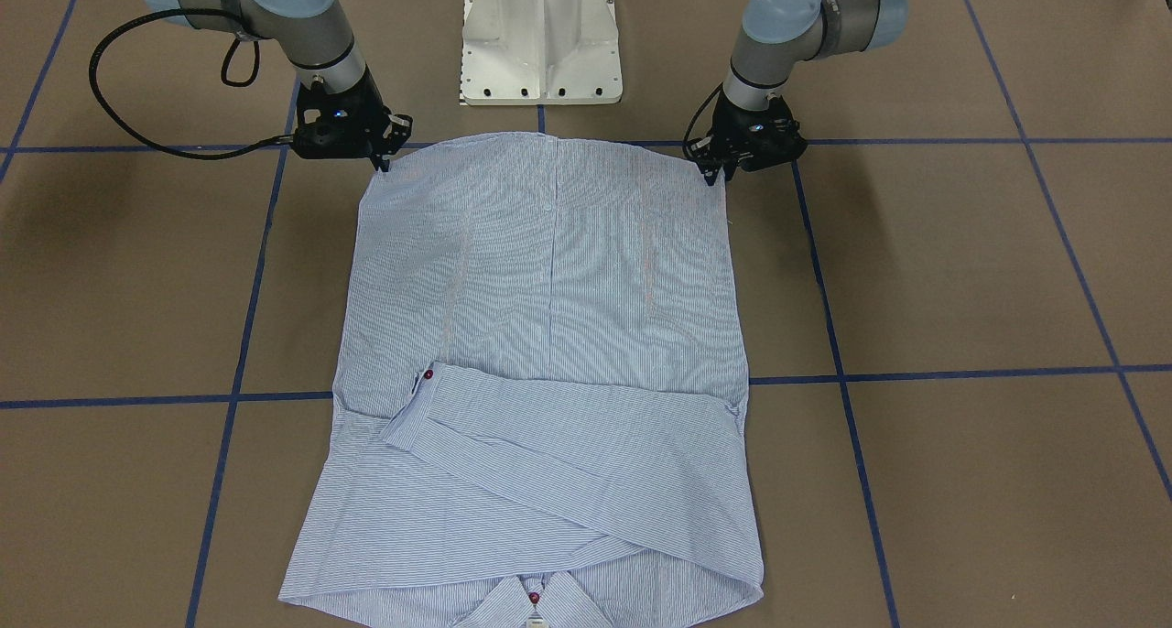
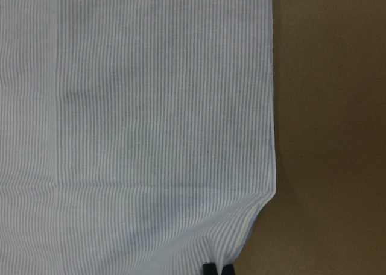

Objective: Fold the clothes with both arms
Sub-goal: 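Grasp the hem corners with both grippers and hold them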

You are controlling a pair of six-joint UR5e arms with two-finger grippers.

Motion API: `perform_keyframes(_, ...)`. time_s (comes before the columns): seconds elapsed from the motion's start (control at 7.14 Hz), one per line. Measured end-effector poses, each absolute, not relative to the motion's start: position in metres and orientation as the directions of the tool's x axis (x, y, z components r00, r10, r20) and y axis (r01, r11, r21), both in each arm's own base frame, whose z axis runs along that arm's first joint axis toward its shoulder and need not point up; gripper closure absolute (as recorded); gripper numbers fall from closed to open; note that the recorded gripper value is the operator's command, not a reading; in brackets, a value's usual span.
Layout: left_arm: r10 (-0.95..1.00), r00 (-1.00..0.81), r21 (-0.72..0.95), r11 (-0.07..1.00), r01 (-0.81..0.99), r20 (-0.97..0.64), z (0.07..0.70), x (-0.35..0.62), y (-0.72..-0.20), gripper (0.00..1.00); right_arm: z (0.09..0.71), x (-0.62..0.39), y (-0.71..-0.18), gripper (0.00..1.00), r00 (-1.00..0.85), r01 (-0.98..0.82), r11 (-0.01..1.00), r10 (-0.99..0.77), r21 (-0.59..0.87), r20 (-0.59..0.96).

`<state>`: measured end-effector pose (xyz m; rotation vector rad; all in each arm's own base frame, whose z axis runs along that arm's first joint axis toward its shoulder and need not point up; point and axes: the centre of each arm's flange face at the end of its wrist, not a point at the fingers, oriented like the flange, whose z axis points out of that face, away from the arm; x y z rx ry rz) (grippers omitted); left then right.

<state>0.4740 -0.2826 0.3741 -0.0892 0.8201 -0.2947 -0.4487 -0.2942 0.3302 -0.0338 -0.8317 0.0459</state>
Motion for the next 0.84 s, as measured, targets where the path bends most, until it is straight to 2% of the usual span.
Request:
perform_keyframes(0.42, -0.287, 0.624, -0.191, 0.957, 0.218, -0.726, 0.356, 0.465, -0.28, 1.0, 0.326, -0.443, -0.297, 1.0, 0.664, -0.026, 0.998, 0.054, -0.049, 0.746)
perform_keyframes(0.84, -0.28, 0.605, -0.195, 0.959, 0.203, -0.745, 0.311, 0.435, -0.268, 1.0, 0.306, -0.429, -0.294, 1.0, 0.603, 0.03, 0.998, 0.03, -0.061, 0.797)
